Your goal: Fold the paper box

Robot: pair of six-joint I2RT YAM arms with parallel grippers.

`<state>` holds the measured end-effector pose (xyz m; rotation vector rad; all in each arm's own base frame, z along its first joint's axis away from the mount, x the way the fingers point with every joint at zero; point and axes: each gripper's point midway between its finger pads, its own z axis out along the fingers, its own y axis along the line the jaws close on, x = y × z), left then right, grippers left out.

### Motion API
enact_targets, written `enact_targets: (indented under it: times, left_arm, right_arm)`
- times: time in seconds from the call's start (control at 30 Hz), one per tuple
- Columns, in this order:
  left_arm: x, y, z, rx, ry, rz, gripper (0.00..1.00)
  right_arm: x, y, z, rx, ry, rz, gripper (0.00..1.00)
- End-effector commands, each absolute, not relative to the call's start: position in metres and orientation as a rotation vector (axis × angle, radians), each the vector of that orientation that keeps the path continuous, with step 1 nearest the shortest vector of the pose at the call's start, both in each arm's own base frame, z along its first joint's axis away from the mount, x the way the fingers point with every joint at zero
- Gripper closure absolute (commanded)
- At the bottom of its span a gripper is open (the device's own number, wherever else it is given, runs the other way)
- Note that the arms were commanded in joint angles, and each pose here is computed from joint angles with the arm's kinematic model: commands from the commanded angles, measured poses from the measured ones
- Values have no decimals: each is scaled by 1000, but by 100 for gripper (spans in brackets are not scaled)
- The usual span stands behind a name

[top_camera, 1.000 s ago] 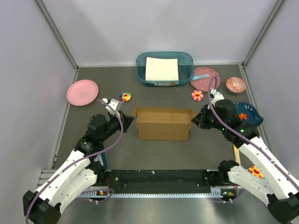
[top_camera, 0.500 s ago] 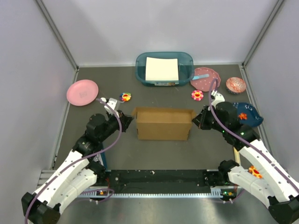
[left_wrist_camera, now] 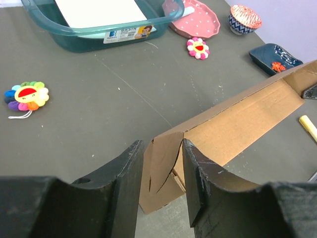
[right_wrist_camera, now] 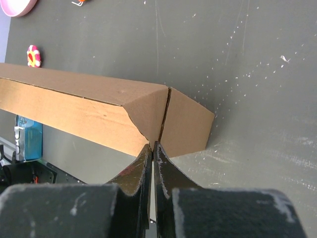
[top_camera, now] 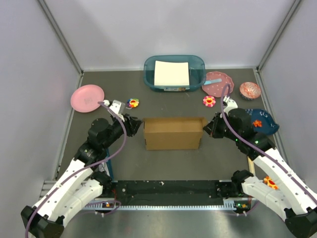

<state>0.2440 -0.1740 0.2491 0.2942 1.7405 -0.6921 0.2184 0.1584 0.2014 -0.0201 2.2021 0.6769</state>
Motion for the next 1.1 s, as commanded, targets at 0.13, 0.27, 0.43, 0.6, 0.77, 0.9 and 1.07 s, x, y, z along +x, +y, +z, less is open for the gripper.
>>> enact_targets:
  times: [0.13,0.27,0.43,0.6,0.77,0.9,1.07]
  left_arm:
    - [242,-177,259,353,1728,-689,56]
    - [240,-177,252,370,1748,-679,56]
    - [242,-174,245,365,1778,-655,61]
    - [241,-172,239,371,1820,-639,60]
    - [240,-168,241,361,1813,-623,64]
    - [240,-168,242,359,1811,-622,73]
    - [239,-171,243,354,1818,-651,94]
  right_arm:
    - [211,157,191,-40,2245,655,100]
    - [211,158,191,-42,2245,656,100]
    - [211,157,191,-41,2246,654,100]
    - [211,157,190,-42,2249,652,100]
    - [211,158,191,-45,2244,654,100]
    - [211,158,191,-44,2248,653,100]
    - [211,158,191,-45,2249,653,100]
